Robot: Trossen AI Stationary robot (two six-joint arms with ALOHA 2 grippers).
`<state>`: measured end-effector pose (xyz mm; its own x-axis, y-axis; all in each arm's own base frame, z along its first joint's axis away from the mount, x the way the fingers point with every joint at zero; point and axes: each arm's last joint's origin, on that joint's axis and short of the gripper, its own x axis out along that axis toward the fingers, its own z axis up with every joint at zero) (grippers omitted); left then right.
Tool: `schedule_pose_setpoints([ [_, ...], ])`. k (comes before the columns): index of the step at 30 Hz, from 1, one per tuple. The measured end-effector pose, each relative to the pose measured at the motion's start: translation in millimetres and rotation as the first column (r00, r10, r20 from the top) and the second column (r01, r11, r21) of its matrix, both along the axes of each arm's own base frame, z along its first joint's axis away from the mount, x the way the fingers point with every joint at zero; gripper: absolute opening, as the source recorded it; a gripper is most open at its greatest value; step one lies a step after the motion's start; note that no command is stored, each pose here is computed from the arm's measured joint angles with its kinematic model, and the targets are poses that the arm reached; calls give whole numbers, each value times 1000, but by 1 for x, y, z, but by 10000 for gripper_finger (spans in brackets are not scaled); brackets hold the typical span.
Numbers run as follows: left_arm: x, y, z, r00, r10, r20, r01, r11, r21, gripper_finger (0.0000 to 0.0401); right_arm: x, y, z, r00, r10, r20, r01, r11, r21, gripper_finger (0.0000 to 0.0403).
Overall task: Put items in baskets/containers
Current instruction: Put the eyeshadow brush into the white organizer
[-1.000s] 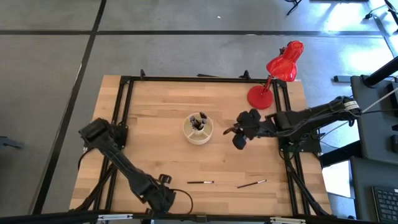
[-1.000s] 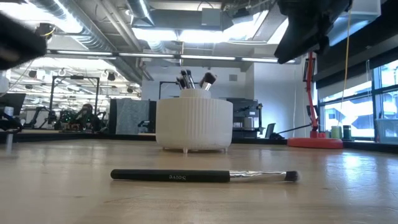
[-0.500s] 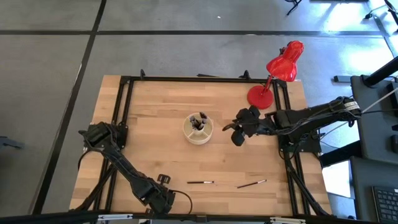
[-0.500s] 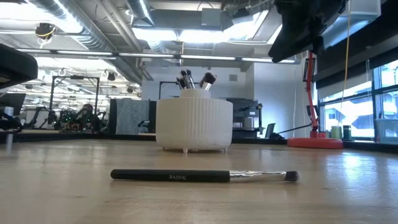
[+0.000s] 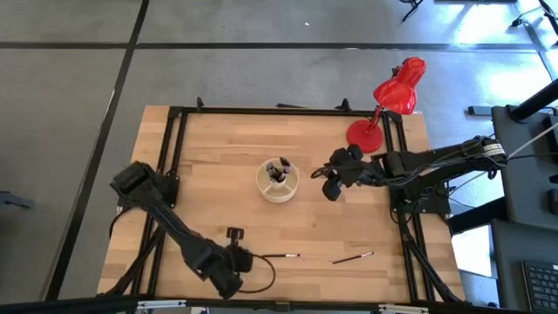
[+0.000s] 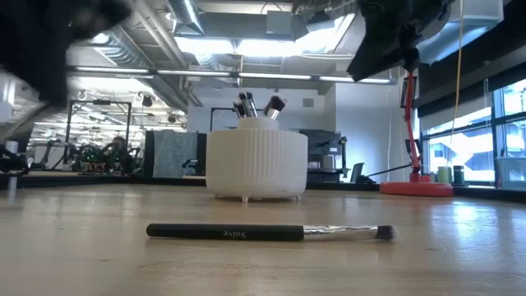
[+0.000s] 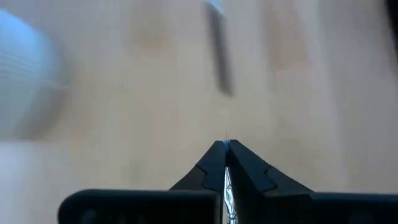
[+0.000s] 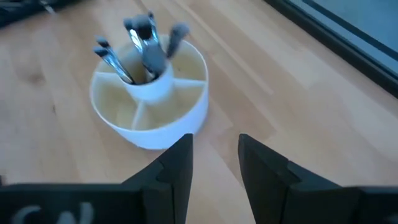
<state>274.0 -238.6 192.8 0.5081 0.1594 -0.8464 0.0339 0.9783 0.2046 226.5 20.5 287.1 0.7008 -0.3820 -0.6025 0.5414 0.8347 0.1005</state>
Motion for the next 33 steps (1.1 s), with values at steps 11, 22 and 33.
schedule_pose_setpoints([
  [11, 16, 84, 87, 703, 270, 658, -568, 770, 290, 5, 7, 1, 8, 996, 56, 67, -51, 996, -76, 128],
  [22, 62, 161, 112, 359, 497, 790, -813, 583, 3, 8, 1, -4, 2, 1000, -16, -11, 14, 992, -122, 128],
  [33, 90, 183, 86, 380, 564, 733, -787, 613, -64, 14, -11, -8, -7, 980, -177, -88, 163, 976, -147, 128],
])
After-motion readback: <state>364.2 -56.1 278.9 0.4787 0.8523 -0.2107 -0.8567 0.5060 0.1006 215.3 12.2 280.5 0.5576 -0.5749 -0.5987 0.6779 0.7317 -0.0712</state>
